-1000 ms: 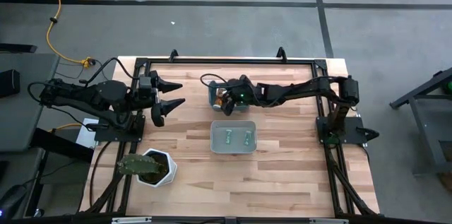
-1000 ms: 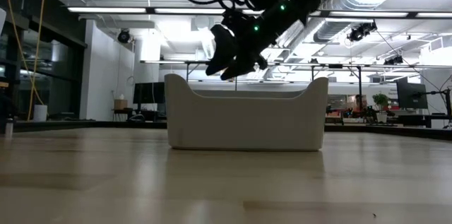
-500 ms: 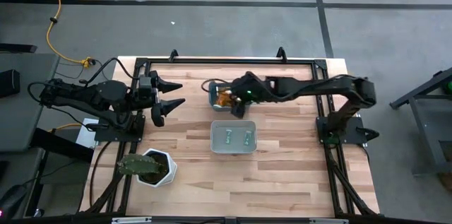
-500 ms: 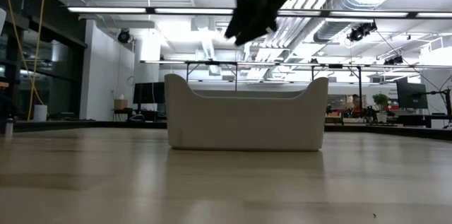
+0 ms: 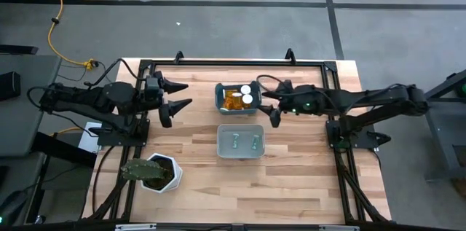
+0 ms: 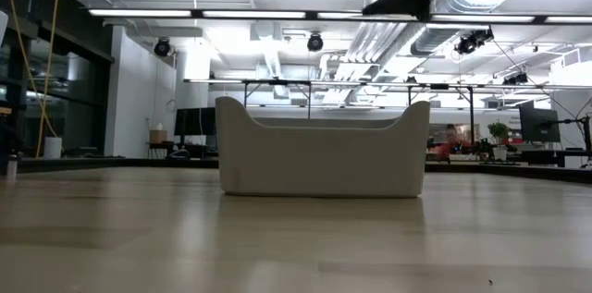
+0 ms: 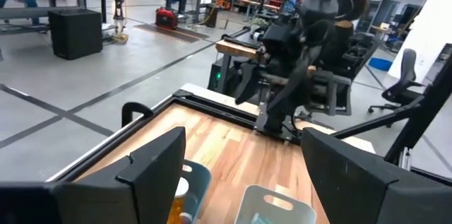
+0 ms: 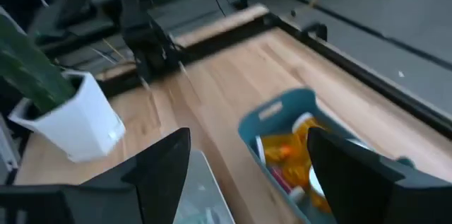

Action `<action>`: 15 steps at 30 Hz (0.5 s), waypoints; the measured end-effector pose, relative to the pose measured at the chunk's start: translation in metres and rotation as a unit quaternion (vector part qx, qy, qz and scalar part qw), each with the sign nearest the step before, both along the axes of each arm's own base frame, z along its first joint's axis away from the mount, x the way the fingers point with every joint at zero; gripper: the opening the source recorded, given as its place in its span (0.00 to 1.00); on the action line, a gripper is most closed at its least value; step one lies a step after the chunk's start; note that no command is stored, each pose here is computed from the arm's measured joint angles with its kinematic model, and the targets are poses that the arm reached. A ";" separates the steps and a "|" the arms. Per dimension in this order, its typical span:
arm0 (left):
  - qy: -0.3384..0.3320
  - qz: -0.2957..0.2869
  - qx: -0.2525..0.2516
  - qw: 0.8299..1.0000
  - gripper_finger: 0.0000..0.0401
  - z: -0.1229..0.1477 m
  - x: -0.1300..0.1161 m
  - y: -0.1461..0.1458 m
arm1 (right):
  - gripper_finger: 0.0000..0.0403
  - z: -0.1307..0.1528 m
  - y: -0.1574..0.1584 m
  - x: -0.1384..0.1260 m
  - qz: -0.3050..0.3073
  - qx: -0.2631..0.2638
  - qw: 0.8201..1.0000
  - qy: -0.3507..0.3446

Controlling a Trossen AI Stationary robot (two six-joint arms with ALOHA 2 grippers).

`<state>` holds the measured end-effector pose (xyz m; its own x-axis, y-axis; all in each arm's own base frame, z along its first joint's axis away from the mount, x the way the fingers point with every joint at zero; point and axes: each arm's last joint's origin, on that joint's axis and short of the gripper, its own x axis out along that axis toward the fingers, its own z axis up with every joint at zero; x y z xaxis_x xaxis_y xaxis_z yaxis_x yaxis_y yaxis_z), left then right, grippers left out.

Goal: Pick and place medicine bottles into bin by pill shape (circle, oval)
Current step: Return to Home Position

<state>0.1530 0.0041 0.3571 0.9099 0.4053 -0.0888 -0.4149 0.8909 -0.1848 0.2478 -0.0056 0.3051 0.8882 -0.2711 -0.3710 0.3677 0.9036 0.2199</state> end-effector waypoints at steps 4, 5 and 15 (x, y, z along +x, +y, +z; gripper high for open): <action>0.000 0.004 0.000 1.000 0.68 0.000 0.000 0.002 | 0.65 0.009 0.004 -0.006 0.013 -0.011 1.000 -0.026; 0.002 0.004 0.000 1.000 0.68 0.000 0.000 0.002 | 0.64 0.010 0.005 -0.008 0.017 -0.010 0.999 -0.029; 0.039 -0.011 -0.005 0.999 0.55 -0.028 -0.002 0.001 | 0.50 0.015 0.007 -0.010 0.025 -0.021 0.999 -0.044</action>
<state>0.1506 0.0053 0.3287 0.9085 0.3850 -0.1625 -0.4094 0.8980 -0.1611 0.2379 0.0016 0.3203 0.9294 -0.2397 -0.2805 0.3034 0.9292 0.2111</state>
